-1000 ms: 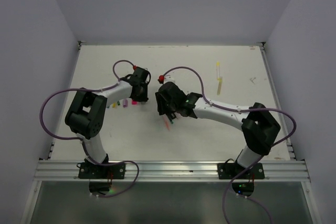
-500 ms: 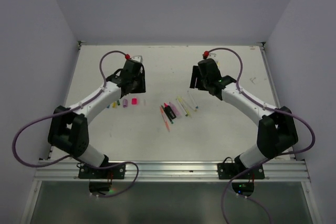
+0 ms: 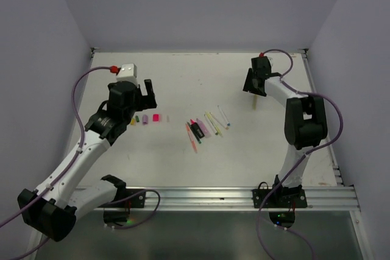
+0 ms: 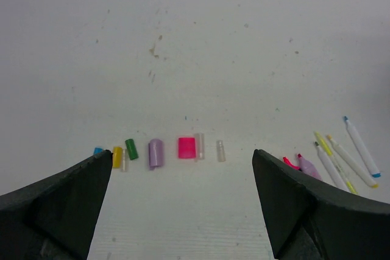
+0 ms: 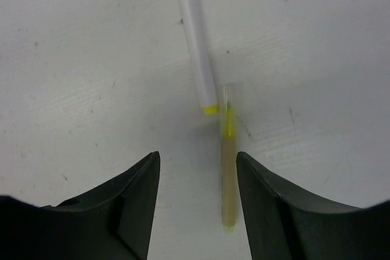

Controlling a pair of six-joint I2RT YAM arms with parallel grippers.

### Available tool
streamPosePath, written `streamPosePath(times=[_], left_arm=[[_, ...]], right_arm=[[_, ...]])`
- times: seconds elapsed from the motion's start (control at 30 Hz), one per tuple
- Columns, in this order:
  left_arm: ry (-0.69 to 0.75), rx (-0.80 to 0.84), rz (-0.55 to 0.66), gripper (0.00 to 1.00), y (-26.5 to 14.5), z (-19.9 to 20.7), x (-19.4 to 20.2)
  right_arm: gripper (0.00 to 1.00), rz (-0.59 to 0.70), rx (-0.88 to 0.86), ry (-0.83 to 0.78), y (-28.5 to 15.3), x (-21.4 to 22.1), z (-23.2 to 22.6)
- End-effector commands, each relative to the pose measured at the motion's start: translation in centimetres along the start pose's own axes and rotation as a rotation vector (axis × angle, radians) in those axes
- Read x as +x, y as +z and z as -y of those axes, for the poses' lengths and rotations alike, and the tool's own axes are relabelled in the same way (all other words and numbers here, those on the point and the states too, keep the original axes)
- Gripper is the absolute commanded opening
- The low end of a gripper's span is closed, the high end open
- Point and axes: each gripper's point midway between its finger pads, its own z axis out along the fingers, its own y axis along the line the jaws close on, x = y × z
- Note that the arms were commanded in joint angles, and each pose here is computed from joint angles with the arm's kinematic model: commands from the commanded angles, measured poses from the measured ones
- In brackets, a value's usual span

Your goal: Open the pen caps

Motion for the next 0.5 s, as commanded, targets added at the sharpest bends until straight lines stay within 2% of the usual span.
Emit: streamPosePath(times=[0.0, 0.2, 0.23, 0.47], left_arm=[[0.026, -0.1, 0.1, 1.0, -1.3, -3.0, -0.8], [0.015, -0.194, 0.173, 1.0, -2.8, -6.3, 1.2], [-0.003, -0.189, 0.203, 1.0, -3.0, -6.3, 0.8], [0.028, -0.222, 0.174, 1.0, -2.5, -6.8, 1.2]], right_arm=[[0.56, 0.08, -0.014, -0.009, 1.5, -4.3, -0.4], [0.53, 0.092, -0.004, -0.066, 4.1, -7.0, -1.0], [0.52, 0.065, 0.006, -0.077, 5.4, -6.3, -0.9], [0.46, 0.009, 0.033, -0.093, 7.9, -5.9, -0.8]])
